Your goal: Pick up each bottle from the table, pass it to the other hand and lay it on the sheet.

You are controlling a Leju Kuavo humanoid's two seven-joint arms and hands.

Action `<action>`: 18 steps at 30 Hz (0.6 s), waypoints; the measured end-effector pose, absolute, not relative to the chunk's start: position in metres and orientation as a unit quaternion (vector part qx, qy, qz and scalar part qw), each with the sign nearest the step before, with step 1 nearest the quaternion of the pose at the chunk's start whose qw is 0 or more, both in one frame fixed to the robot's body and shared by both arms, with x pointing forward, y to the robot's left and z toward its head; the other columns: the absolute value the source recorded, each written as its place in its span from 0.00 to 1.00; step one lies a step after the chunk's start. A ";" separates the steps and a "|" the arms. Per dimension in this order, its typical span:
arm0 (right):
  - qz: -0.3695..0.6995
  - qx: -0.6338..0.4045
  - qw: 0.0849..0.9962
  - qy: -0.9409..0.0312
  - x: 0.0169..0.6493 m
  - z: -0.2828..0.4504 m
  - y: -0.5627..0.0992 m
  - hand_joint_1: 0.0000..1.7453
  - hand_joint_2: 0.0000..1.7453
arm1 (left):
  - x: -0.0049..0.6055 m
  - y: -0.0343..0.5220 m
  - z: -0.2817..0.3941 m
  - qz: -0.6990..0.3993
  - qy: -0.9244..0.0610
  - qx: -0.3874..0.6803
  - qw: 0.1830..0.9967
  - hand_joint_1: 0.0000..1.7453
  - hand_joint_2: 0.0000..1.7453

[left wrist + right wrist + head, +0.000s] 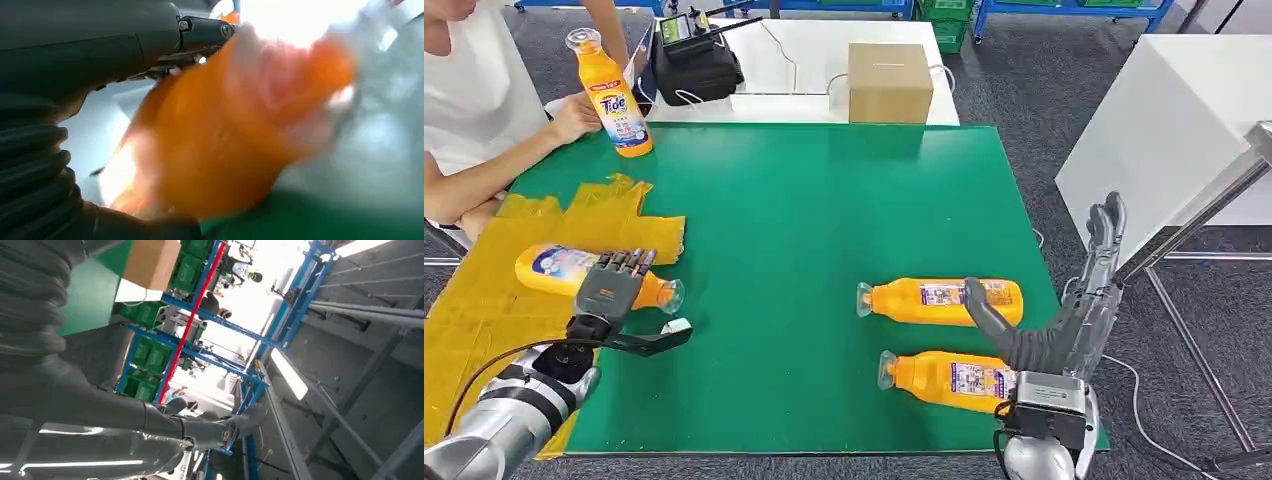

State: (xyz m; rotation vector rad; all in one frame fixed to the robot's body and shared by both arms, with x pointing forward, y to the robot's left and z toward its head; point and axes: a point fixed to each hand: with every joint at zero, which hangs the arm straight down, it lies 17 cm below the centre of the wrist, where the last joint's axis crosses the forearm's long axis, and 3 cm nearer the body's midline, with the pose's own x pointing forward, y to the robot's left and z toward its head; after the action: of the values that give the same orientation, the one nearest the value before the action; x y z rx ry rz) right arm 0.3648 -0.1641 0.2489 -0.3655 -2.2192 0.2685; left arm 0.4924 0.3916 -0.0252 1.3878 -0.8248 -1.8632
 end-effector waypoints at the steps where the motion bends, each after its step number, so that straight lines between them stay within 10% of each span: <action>1: 0.112 -0.145 0.426 -0.886 0.364 0.247 -0.162 0.00 1.00 | 0.490 0.394 -0.028 -0.710 -0.317 0.526 0.343 0.00 1.00; 18: 0.144 -0.158 0.454 -0.865 0.362 0.223 -0.162 0.00 1.00 | 0.467 0.361 -0.045 -0.615 -0.456 0.392 0.511 0.00 1.00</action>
State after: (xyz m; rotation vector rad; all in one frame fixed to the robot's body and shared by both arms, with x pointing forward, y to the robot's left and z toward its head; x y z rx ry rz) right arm 0.3615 -0.1622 0.2225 -0.3907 -2.1345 0.3551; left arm 0.4666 0.3613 -0.0452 0.9427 -1.0974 -1.4795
